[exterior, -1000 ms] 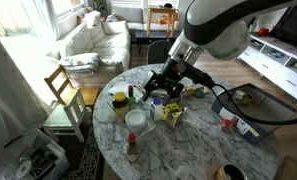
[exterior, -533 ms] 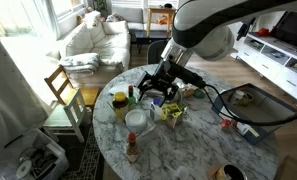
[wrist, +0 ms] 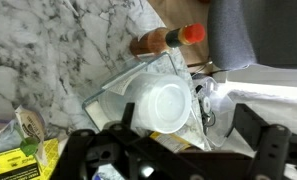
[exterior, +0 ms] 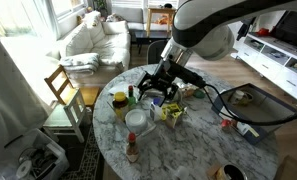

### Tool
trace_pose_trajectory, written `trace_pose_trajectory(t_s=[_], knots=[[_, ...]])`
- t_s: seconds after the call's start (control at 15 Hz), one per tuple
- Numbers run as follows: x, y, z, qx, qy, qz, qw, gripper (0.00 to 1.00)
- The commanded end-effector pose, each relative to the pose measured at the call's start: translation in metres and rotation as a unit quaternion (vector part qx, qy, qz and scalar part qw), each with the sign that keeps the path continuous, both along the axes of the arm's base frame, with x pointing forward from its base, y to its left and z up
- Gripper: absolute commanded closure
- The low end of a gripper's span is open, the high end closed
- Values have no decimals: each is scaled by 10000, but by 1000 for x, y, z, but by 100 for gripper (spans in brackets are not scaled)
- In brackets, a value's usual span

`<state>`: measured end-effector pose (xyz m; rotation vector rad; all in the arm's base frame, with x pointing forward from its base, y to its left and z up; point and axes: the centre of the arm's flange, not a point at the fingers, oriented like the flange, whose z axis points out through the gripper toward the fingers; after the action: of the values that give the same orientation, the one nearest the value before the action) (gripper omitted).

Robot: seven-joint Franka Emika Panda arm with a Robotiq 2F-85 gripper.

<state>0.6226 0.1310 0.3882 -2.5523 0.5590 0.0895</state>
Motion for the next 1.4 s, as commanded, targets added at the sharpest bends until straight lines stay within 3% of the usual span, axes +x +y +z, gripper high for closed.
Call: trace_pose_trajectory(t_s=[0.0, 0.33, 0.67, 0.8, 1.33], knots=[[13, 2, -7, 10, 476, -398, 9981, 0], [39, 4, -23, 232, 1659, -1063, 9801, 0], [68, 1, -55, 159, 2603, -1857, 9474, 0], [78, 1, -70, 126, 2714, -2098, 9392, 0], [93, 1, -99, 51, 2823, -2378, 9294, 0]])
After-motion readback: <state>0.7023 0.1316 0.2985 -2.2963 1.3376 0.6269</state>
